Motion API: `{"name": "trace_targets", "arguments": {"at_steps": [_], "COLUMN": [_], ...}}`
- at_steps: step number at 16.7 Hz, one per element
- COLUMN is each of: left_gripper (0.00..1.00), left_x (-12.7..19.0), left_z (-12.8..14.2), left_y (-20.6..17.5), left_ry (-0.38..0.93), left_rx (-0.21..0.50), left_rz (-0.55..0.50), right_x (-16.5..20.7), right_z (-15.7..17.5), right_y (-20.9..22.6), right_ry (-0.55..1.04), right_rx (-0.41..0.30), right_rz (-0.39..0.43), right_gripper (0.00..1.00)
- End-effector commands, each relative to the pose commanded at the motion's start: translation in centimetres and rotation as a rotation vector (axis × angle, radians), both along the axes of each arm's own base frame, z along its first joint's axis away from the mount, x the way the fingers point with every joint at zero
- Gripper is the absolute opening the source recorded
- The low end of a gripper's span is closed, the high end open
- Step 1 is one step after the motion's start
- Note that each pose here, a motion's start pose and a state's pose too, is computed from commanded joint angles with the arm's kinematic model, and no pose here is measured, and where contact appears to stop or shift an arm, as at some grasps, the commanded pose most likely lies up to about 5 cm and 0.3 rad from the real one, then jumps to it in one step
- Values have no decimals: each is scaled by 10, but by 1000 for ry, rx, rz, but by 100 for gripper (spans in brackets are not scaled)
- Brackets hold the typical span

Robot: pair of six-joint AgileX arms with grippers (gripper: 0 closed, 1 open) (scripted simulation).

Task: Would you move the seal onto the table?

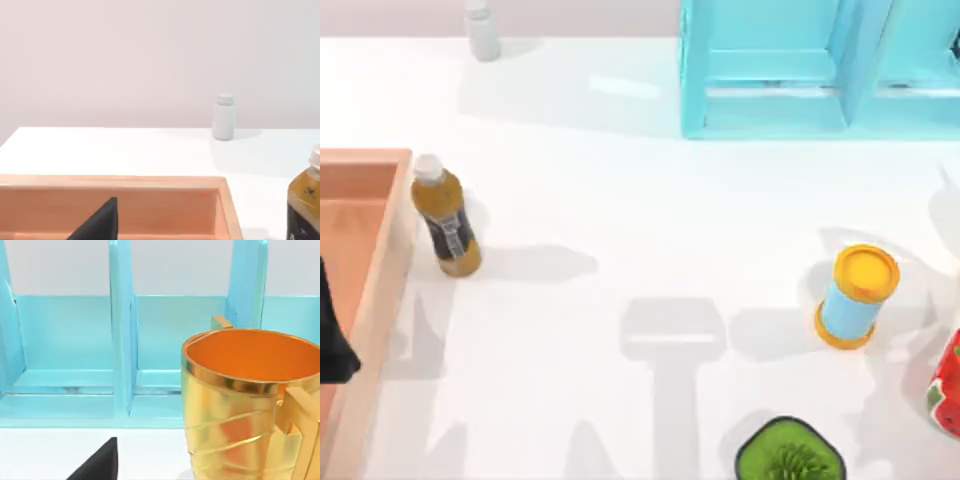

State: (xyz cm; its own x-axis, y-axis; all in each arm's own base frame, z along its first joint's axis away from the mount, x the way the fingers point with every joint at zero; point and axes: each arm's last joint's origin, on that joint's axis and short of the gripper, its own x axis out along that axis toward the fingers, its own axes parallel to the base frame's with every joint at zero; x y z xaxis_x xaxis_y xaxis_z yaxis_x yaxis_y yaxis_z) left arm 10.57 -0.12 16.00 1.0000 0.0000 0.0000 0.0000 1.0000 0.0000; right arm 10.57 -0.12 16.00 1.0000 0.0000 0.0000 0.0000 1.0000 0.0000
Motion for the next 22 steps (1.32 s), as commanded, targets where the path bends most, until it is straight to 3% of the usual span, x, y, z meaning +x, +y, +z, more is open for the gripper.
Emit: {"name": "trace_targets", "arguments": {"at_steps": [4,8,15,22], "left_gripper": [100,100,100,100], "left_x": [0,4,61,142], "left_z": [5,37,101,104], "left_y": [1,7,31,81], "left_ry": [33,217,829,1411], "left_rx": [9,51,107,49], "left_rz": [11,55,83,38], "right_x": [0,0,0,0], "right_z": [0,0,0,0], "right_y": [0,0,0,0], "right_ry": [0,0,0,0], "right_rx": [0,0,0,0], "right_rz": [0,0,0,0], "right_gripper": [100,100,100,100]}}
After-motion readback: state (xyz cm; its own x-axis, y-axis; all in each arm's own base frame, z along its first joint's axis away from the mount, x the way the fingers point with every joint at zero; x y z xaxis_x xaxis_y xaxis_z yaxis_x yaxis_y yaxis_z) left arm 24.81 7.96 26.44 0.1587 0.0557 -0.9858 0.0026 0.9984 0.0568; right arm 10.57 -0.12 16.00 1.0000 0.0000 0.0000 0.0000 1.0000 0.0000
